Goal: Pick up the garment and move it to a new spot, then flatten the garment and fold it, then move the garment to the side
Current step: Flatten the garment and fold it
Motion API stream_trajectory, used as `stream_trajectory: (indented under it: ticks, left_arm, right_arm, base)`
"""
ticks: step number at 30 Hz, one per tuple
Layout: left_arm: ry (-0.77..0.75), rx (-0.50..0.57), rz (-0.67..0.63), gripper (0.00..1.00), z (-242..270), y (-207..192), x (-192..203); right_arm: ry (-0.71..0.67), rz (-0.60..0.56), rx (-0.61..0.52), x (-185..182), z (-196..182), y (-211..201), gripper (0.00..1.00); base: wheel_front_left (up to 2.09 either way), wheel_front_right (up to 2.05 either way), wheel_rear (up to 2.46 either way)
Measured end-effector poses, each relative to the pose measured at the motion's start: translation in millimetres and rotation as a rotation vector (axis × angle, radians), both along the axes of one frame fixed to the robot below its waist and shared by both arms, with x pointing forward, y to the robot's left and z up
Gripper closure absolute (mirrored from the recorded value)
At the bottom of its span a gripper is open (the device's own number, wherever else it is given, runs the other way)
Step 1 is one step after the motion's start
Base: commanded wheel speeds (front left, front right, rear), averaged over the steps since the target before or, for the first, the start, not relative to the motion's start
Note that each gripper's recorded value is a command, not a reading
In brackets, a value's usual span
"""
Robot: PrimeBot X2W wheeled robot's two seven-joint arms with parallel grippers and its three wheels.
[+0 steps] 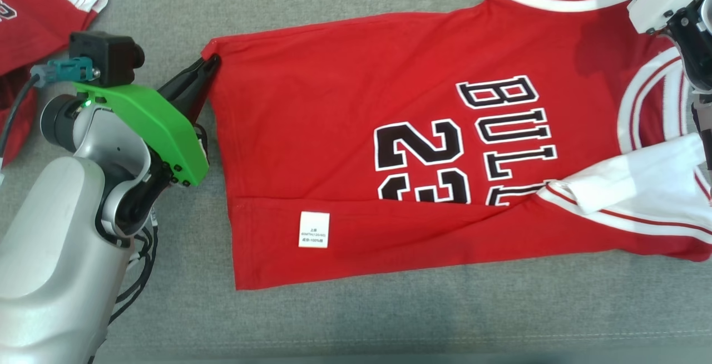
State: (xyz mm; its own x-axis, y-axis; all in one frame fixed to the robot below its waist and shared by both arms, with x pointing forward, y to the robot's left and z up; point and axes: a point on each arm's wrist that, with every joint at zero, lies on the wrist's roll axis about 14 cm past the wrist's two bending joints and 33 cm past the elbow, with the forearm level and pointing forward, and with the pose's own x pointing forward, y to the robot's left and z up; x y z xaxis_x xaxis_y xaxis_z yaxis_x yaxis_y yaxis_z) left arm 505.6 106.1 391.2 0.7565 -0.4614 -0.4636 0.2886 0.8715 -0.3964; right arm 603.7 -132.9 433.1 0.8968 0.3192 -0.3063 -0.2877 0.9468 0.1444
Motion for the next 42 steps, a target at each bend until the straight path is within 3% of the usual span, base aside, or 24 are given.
stream_trajectory:
  ticks: [10, 42]
  left_arm:
    - [-0.064, -0.013, -0.025, 1.00, 25, -15, 3]
    - [-0.132, -0.026, 0.032, 1.00, 45, -8, -8]
  right_arm:
    - [-0.068, -0.050, -0.004, -15, 39, -30, 1.00]
    - [-0.051, -0.063, 0.033, -62, 34, -39, 1.00]
  base:
    - [0.00, 0.00, 0.00]
    - [0.00, 0.00, 0.00]
